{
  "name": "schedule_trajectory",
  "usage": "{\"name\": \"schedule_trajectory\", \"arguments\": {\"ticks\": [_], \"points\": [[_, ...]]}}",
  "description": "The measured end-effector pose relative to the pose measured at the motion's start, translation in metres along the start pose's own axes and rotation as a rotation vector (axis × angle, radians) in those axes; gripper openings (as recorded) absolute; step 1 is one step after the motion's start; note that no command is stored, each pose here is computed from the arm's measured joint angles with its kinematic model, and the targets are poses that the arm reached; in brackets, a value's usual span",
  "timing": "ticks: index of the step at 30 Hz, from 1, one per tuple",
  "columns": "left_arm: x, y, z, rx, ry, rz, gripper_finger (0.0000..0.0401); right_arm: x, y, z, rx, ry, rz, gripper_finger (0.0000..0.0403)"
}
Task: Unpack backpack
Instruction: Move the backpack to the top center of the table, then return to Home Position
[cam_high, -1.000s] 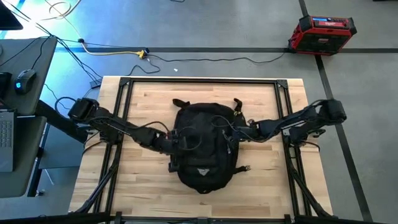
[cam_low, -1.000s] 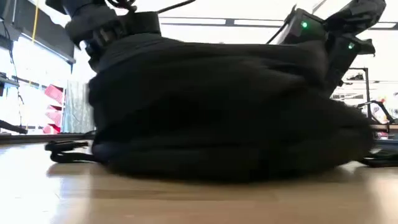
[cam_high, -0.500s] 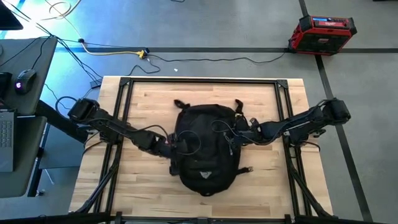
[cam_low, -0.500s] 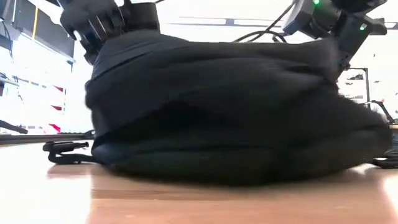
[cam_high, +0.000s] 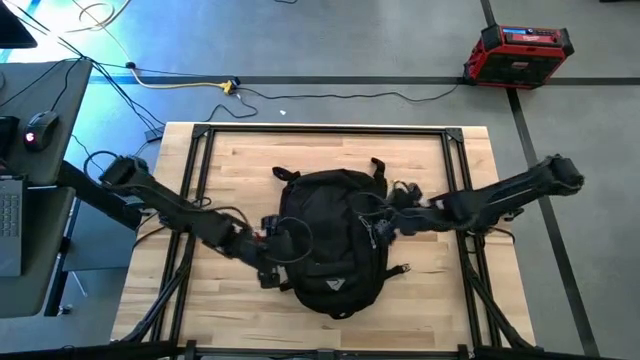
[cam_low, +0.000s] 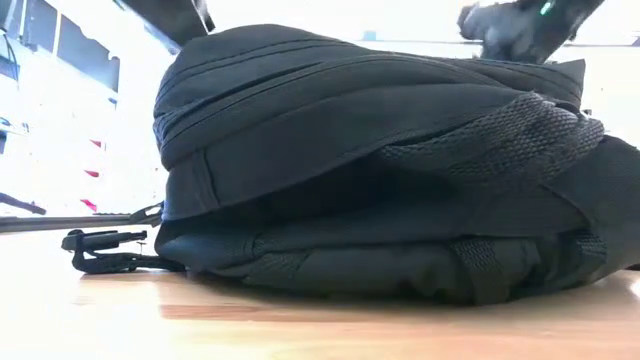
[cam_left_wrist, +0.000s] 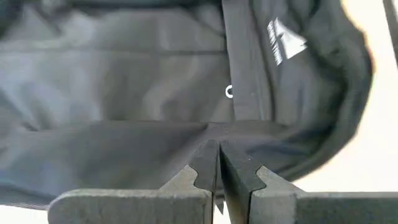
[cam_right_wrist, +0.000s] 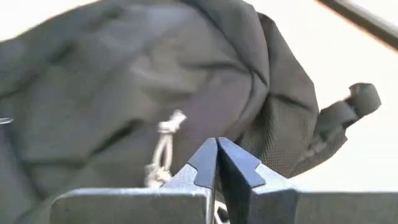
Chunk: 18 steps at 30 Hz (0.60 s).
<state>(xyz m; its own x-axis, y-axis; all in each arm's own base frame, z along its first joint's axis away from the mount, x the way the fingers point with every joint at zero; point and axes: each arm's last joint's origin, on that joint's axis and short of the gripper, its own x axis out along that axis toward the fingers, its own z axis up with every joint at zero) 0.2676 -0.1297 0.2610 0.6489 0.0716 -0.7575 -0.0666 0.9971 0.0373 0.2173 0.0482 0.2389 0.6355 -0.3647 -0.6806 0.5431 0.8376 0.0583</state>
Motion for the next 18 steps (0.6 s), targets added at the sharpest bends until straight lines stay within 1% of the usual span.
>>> {"name": "schedule_trajectory", "arguments": {"ticks": [3, 6, 9, 11, 13, 15, 18], "points": [[-0.034, 0.008, -0.004, -0.028, -0.063, 0.019, 0.0, -0.029, -0.015, 0.0, -0.004, -0.045, 0.026, 0.0], [-0.063, 0.02, -0.02, -0.073, -0.157, 0.031, 0.0, -0.049, -0.037, -0.012, 0.013, -0.065, 0.052, 0.0], [-0.079, 0.036, -0.043, -0.122, -0.241, -0.001, 0.0, -0.057, -0.055, -0.032, 0.037, -0.066, 0.155, 0.0], [-0.08, 0.045, -0.06, -0.166, -0.303, -0.038, 0.0, -0.056, -0.064, -0.047, 0.059, -0.07, 0.233, 0.0], [-0.073, 0.056, -0.076, -0.225, -0.376, -0.07, 0.0, -0.051, -0.069, -0.06, 0.094, -0.101, 0.319, 0.0], [-0.063, 0.067, -0.087, -0.27, -0.468, -0.135, 0.0, -0.044, -0.071, -0.07, 0.124, -0.174, 0.412, 0.0], [-0.044, 0.082, -0.099, -0.298, -0.6, -0.229, 0.0, -0.032, -0.07, -0.078, 0.139, -0.32, 0.569, 0.0]]}}
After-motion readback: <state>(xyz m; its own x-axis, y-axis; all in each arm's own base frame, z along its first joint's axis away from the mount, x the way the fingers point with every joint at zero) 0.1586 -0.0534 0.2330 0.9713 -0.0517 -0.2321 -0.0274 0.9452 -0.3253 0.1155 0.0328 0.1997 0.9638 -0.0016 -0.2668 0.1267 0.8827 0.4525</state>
